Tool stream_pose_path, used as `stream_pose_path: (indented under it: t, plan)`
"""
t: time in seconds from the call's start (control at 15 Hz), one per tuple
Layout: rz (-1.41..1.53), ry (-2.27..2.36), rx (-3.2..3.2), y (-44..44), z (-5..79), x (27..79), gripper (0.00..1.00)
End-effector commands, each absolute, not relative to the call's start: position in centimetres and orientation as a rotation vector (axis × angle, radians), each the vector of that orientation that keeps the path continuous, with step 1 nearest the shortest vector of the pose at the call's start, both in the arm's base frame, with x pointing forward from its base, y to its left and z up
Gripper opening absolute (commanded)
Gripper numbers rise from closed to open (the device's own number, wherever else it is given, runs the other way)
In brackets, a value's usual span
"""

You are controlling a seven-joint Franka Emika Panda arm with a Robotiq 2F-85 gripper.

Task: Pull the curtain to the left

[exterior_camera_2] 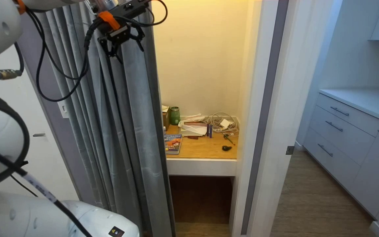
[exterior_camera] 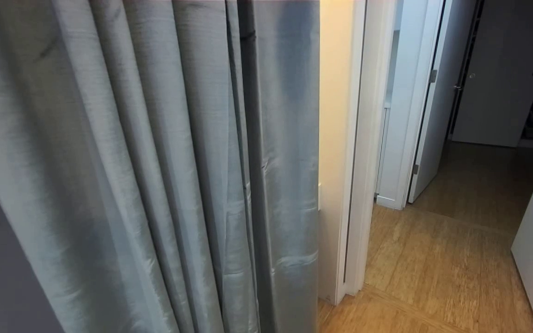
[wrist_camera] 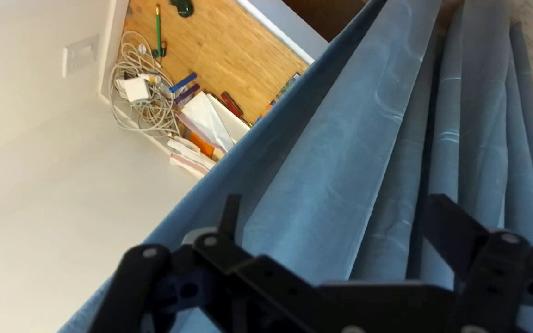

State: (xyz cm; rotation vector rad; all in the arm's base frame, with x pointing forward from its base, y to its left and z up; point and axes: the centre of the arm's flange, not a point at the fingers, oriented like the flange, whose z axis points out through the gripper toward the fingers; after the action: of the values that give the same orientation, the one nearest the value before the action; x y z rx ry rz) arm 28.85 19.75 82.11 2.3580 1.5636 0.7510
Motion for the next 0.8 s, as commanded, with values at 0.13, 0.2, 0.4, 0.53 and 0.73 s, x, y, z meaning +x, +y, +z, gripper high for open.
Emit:
stream_pose_path:
  t: [0.13, 0.2, 0.4, 0.53, 0.73]
  plan:
    - [0.721, 1.351, 2.465, 18.3, 81.4, 25.9, 1.00]
    - [0.728, 1.314, 2.477, 17.9, 81.3, 25.5, 1.00]
    - [0.747, 1.219, 2.479, 16.7, 81.1, 24.9, 1.00]
    - [0.751, 1.163, 2.488, 16.2, 80.7, 24.8, 1.00]
    - [0.748, 1.088, 2.519, 15.8, 79.9, 24.7, 1.00]
